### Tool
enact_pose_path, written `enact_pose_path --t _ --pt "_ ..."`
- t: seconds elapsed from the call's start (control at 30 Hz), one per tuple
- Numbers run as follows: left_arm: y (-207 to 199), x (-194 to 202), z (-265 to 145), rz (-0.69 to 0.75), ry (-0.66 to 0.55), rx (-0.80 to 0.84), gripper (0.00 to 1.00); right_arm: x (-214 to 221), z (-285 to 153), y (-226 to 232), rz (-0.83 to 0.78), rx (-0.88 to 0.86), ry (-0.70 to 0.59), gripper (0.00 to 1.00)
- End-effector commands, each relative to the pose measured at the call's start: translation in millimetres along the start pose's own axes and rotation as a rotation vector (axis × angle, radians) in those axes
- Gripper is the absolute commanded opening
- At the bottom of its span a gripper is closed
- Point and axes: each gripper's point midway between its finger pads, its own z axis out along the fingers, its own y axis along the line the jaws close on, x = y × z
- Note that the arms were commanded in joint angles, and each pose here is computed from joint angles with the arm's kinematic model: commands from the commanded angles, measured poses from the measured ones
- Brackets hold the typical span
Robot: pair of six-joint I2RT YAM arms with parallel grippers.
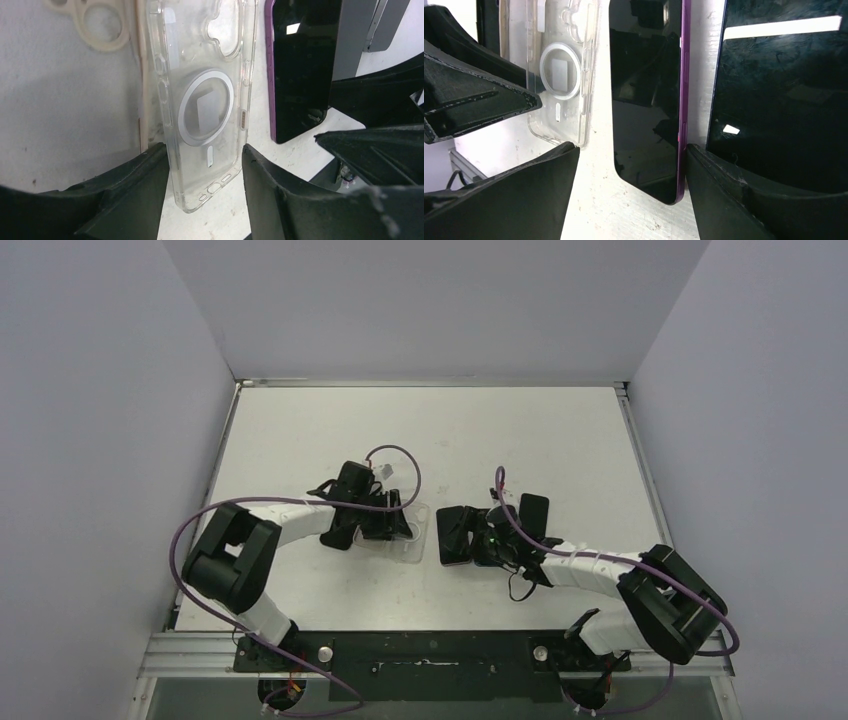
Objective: Take the phone out of the phone case
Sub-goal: Place the phone case at the center of the board, then reset both arms
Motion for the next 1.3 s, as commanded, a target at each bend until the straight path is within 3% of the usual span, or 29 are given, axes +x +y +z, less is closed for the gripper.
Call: enact_pose_path --t 0.0,0.17,0.37,0.47,0.77,1.0,1.13,1.27 --pt "7.0 -9.6 11.5 0.065 -0.013 -0.081 0.54 -4.3 -4.9 -18.4 -0.068 0.116 -0.016 0.79" --pt "11.4 -18.6 0.1 0.062 -0.062 -0.143 0.6 -17.0 -16.7 -13.2 -0.115 0.123 -0.052 0.86" --pt "-5.7 -35.7 -30.1 0.084 -0.154 -0.13 0.73 -60.1 -51.7 16.5 -0.209 0.083 -0.195 0.96" --pt "-14.6 -48.0 -58.7 0.112 -0.229 -0.147 0.75 -88.8 -81.5 28.5 -0.286 0.091 -0.297 1.0" --pt "-10.8 -69.7 -180.6 0.092 -0.621 -0.305 0.84 -152.6 -200.0 -1.5 -0.377 0.377 -0.602 1.0" --pt "9.4 -62.0 -293.6 0.089 -0.964 -0.47 0.96 -164.3 -273.4 -25.2 -0.351 0.482 -0.765 1.0" --pt "13.2 -54.3 -333.9 0.089 -1.086 -0.505 0.97 -163.9 -298.7 -32.3 -0.331 0.472 -0.835 1.0" --pt "16.5 -48.4 -348.6 0.078 -1.127 -0.52 0.97 -164.6 -314.4 -38.1 -0.328 0.48 -0.883 1.0"
